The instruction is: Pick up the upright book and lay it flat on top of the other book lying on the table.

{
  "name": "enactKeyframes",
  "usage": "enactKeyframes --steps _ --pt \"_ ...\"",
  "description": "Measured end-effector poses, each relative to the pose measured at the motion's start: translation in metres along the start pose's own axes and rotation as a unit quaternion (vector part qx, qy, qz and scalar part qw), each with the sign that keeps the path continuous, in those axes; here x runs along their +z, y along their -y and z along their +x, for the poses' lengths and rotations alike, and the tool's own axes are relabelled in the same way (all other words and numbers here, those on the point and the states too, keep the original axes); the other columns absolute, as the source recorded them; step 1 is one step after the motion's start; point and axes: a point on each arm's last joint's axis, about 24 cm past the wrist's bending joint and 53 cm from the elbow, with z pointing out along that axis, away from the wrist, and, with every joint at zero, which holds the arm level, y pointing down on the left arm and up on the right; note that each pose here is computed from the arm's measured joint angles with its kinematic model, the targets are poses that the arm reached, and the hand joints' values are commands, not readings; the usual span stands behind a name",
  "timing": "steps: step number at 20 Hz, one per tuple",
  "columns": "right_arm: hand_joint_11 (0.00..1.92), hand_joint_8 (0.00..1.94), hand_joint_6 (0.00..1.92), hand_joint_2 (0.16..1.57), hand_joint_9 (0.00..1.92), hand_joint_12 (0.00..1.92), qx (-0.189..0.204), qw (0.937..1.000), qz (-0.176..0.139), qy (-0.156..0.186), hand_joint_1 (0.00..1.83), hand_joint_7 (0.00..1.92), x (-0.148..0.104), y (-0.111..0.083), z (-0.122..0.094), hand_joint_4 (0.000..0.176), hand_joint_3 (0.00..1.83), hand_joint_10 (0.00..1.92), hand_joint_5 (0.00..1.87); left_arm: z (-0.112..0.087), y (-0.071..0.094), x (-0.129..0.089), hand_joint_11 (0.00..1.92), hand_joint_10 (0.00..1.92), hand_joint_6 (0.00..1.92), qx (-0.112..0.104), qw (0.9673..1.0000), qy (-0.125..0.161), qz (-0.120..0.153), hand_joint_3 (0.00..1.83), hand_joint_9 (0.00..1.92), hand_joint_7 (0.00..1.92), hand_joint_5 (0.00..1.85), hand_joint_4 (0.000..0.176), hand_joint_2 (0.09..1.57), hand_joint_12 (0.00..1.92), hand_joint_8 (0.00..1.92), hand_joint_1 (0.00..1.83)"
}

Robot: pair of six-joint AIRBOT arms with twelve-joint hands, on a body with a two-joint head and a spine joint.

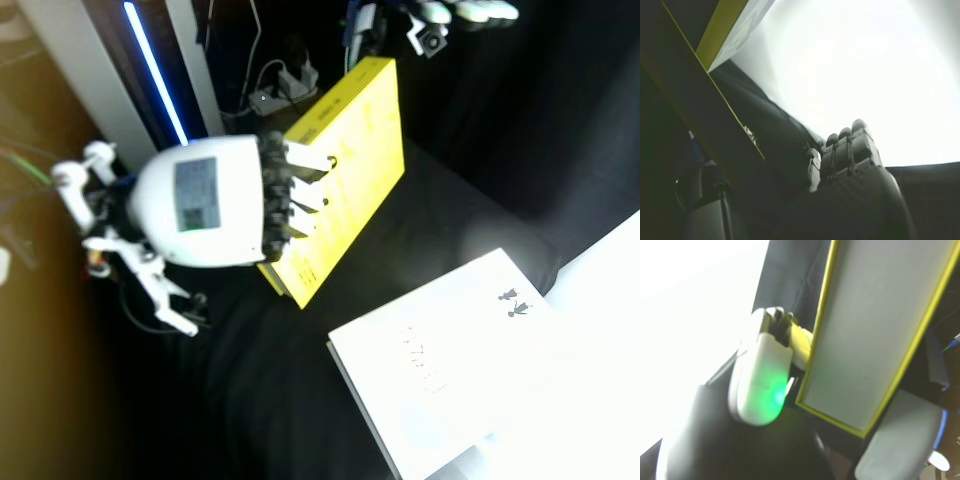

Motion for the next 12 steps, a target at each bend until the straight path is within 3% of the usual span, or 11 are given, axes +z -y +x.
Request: enactKeyframes --steps 2,5,8,12 --pt "1.92 1.94 1.92 0.60 1.92 1.92 0.002 0.9998 -0.013 0.013 1.70 1.87 -0.002 -0.008 -0.007 0.176 1.22 1.92 1.72 0.001 0.003 0.000 0.00 0.00 0.00 0.000 1.0000 -0.001 0.005 0.01 0.00 0.00 0.00 0.176 0.99 0.00 0.00 0.67" --pt "1.92 1.94 1.92 0.65 1.92 1.92 -0.016 0.9986 -0.026 0.042 1.68 1.87 -0.009 -0.020 -0.025 0.176 1.18 1.92 1.70 0.005 0.002 -0.002 0.00 0.00 0.00 -0.001 1.0000 -0.008 0.004 0.00 0.00 0.00 0.00 0.176 0.97 0.00 0.00 0.65" --pt "1.92 1.94 1.92 0.74 1.92 1.92 -0.014 0.9978 -0.024 0.060 1.66 1.87 -0.011 -0.020 -0.036 0.176 1.15 1.92 1.71 0.007 0.003 -0.002 0.00 0.00 0.00 -0.004 0.9999 -0.009 0.003 0.00 0.00 0.00 0.00 0.176 0.98 0.00 0.00 0.63" --pt "1.92 1.94 1.92 0.80 1.92 1.92 -0.048 0.9951 -0.015 0.085 1.66 1.79 -0.012 -0.017 -0.047 0.176 1.11 1.92 1.66 0.009 0.003 -0.002 0.00 0.00 0.00 -0.005 0.9999 -0.011 0.003 0.00 0.00 0.00 0.00 0.176 0.97 0.00 0.00 0.59"
